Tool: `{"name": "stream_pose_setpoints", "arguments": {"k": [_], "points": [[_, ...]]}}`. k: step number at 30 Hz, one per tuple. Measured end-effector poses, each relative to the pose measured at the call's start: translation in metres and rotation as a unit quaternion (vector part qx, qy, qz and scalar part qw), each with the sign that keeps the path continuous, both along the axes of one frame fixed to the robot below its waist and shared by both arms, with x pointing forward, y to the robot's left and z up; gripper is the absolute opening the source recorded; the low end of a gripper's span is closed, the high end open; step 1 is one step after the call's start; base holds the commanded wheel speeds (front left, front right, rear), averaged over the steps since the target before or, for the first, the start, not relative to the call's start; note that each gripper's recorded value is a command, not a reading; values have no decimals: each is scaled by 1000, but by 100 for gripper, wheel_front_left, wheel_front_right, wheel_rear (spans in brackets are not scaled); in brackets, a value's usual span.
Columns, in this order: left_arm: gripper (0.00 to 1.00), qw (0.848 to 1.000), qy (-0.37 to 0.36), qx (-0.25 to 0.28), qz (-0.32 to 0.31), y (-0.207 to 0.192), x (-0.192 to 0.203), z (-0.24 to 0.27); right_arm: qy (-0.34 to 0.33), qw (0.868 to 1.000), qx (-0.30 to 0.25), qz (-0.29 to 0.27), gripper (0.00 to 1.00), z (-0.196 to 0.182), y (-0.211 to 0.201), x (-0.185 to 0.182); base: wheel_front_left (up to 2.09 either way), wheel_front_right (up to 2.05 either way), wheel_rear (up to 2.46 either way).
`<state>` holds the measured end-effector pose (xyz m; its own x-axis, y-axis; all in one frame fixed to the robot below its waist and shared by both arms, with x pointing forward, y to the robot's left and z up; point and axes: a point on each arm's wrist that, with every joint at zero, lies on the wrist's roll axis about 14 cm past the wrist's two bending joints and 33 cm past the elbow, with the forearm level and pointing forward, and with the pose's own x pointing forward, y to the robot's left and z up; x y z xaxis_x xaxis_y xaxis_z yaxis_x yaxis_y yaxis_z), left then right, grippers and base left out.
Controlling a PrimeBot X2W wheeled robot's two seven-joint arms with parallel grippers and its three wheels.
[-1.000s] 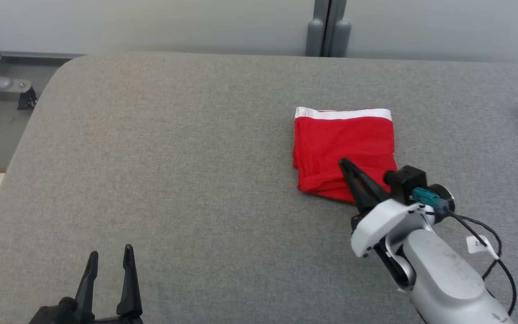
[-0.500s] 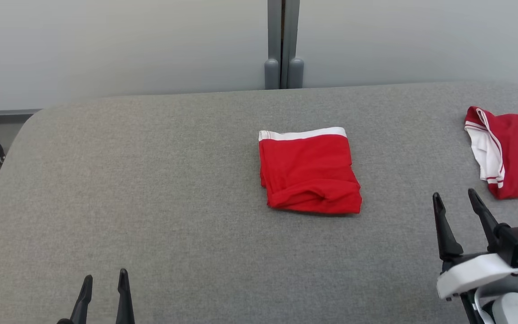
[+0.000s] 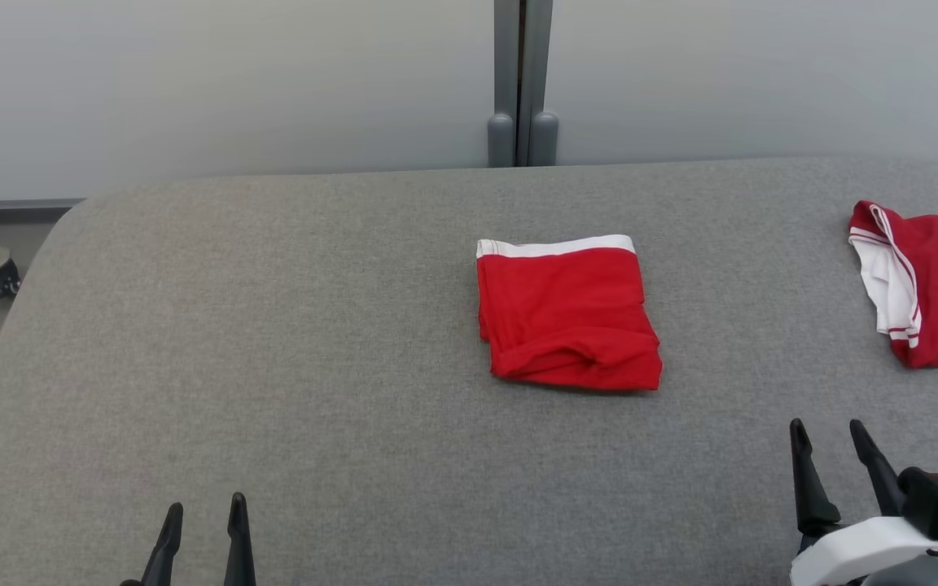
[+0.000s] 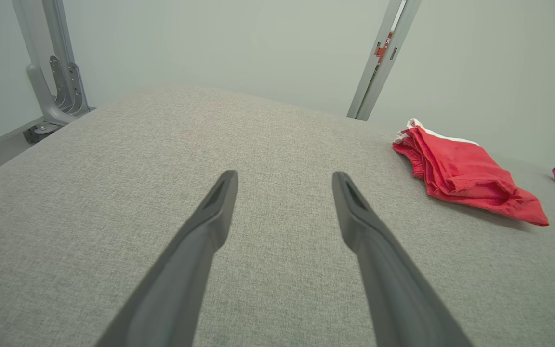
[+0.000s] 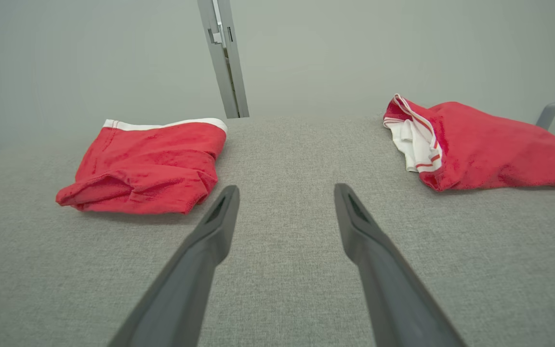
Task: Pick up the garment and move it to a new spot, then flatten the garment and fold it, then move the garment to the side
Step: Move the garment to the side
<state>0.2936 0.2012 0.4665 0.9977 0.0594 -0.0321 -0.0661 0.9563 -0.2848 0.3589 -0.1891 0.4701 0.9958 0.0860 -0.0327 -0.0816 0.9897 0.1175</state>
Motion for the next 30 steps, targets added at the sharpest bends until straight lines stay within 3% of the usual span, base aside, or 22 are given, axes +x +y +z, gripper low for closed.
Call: {"name": "stream_pose_setpoints", "arguments": {"k": [3,8,11,18,21,26,27,28,29,30], "points": [[100,1000,5,-1,-1,-1,0,-3,8,999,31,-6,100,-4,4,13,0,0,0],[100,1000,9,-2,-13,-9,12,-4,24,993,113,24,100,26,32,74,0,0,0],[100,1000,5,-7,-28,-18,29,-2,59,991,105,53,100,34,46,108,0,0,0],[100,999,21,-25,-36,-27,49,-12,212,969,86,93,100,-19,80,150,0,0,0],[100,999,30,-27,-26,-22,47,-17,254,959,75,97,100,-45,88,154,0,0,0],[100,999,42,-25,6,-3,40,-23,295,943,104,117,100,-72,124,160,0,0,0],[100,999,46,-25,13,1,39,-25,296,941,110,120,93,-75,130,162,0,0,0],[100,998,49,-24,17,4,38,-26,292,942,115,120,38,-76,133,165,0,0,0],[100,998,51,-24,21,6,38,-27,286,943,122,119,0,-76,135,169,0,0,0],[100,998,51,-24,22,6,40,-28,278,944,131,118,0,-75,138,173,0,0,0]]}}
